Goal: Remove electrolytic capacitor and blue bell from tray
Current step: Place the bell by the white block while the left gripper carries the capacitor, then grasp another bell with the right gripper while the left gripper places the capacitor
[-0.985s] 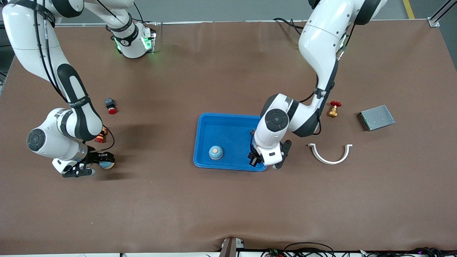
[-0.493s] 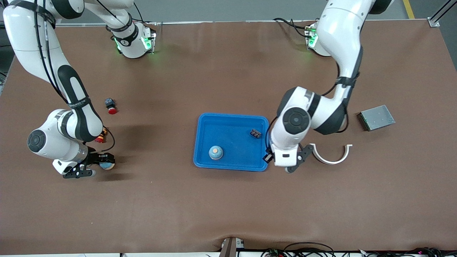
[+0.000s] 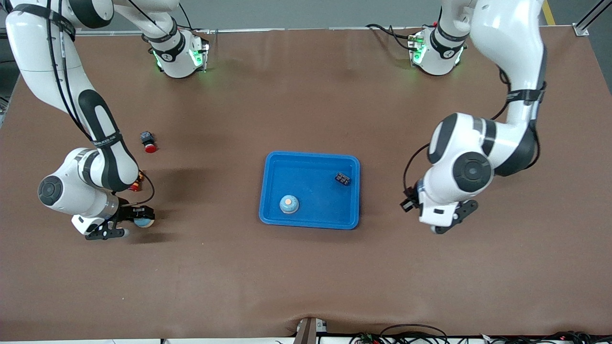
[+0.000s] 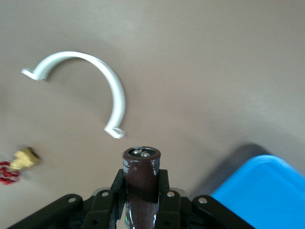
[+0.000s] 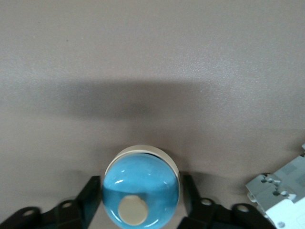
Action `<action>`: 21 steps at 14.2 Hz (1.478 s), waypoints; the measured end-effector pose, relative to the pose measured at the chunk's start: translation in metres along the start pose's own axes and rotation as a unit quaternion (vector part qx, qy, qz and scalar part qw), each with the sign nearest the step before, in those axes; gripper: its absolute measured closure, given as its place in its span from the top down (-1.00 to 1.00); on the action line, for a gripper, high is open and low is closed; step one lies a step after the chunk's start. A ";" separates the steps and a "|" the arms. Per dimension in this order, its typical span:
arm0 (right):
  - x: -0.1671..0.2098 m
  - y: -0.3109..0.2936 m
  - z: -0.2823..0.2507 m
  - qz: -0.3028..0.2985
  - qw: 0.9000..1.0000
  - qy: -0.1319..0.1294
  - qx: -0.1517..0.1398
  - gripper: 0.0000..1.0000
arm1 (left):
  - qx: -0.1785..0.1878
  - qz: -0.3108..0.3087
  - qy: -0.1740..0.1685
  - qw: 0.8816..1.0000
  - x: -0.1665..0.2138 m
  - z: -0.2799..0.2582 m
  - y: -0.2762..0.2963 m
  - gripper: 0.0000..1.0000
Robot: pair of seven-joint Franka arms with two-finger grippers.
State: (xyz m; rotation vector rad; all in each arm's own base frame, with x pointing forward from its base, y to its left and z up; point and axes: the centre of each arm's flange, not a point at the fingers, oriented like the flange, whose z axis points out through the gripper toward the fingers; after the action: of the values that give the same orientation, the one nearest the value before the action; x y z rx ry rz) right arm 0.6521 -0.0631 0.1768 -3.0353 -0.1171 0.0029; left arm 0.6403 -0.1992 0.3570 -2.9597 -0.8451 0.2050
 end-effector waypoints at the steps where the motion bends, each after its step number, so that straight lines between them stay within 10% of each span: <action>1: 0.003 0.000 -0.001 0.000 1.000 0.002 0.000 0.81 | 0.003 0.012 -0.007 1.000 0.005 0.001 -0.022 -0.40; 8: 0.047 -0.056 -0.087 0.039 0.997 -0.058 0.032 1.00 | -0.017 0.054 -0.002 0.998 0.010 0.039 -0.122 -0.40; 21: 0.004 -0.442 -0.122 0.216 0.976 -0.016 -0.007 1.00 | -0.024 0.078 0.030 0.996 0.016 0.170 -0.125 -0.40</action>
State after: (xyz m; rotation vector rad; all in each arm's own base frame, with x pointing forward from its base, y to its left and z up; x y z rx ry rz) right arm 0.6229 0.3634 0.3439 -3.0053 0.5412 0.0851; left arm 0.5643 -0.0818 0.1979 -3.0604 -0.6204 0.1042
